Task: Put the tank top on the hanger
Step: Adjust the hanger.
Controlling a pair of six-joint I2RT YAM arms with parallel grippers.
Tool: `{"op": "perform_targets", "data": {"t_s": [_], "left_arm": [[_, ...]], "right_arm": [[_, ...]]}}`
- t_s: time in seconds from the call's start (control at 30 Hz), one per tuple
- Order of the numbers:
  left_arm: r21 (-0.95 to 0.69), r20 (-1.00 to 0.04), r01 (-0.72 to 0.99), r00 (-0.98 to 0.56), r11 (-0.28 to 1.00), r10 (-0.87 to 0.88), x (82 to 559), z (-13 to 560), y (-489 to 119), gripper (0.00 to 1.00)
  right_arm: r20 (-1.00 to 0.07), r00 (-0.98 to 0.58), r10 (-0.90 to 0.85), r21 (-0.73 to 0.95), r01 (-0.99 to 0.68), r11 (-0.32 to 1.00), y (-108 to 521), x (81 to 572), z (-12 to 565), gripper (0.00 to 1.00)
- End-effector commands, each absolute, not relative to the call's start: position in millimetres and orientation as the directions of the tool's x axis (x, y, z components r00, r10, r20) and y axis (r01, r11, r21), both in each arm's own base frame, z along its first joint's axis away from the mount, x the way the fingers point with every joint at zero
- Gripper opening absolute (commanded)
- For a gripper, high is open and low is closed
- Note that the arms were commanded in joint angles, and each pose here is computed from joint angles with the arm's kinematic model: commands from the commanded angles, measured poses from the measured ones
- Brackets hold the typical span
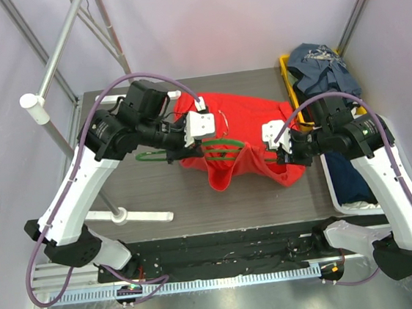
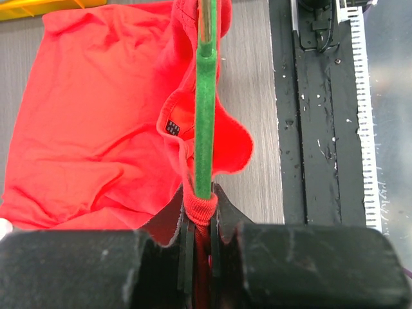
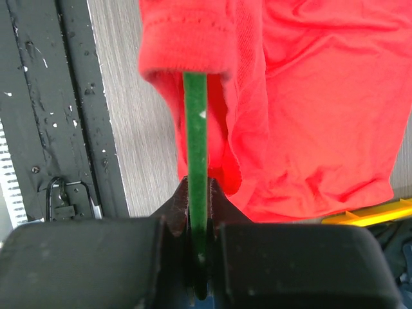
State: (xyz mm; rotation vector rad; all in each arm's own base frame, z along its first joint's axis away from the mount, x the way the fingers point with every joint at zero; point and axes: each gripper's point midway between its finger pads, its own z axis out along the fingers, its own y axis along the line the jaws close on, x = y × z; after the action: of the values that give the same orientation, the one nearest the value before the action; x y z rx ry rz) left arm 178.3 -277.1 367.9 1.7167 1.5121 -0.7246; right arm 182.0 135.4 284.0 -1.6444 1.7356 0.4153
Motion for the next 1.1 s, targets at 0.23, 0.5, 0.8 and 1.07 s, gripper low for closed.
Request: {"op": "perform_targets", "data": {"t_s": [0.23, 0.5, 0.8, 1.07], "left_arm": [[0.315, -0.826, 0.93, 0.171, 0.188, 0.538, 212.6, 411.3, -263.7, 0.8], [0.359, -0.852, 0.888, 0.186, 0.287, 0.49, 223.4, 444.1, -253.9, 1.0], [0.478, -0.838, 0.842, 0.352, 0.251, 0.416, 203.1, 499.3, -242.3, 1.0], [0.468, -0.845, 0.88, 0.421, 0.079, 0.329, 185.9, 500.4, -269.6, 1.0]], "right_arm": [[-0.728, 0.011, -0.686, -0.147, -0.979, 0.14, 144.3, 162.1, 291.1, 0.01], [-0.735, -0.01, -0.678, -0.124, -0.981, 0.149, 151.0, 173.8, 287.9, 0.01], [-0.721, -0.044, -0.691, -0.09, -0.983, 0.157, 151.2, 178.1, 270.9, 0.01], [-0.741, -0.051, -0.669, -0.028, -0.994, 0.107, 157.9, 164.7, 267.3, 0.01]]}}
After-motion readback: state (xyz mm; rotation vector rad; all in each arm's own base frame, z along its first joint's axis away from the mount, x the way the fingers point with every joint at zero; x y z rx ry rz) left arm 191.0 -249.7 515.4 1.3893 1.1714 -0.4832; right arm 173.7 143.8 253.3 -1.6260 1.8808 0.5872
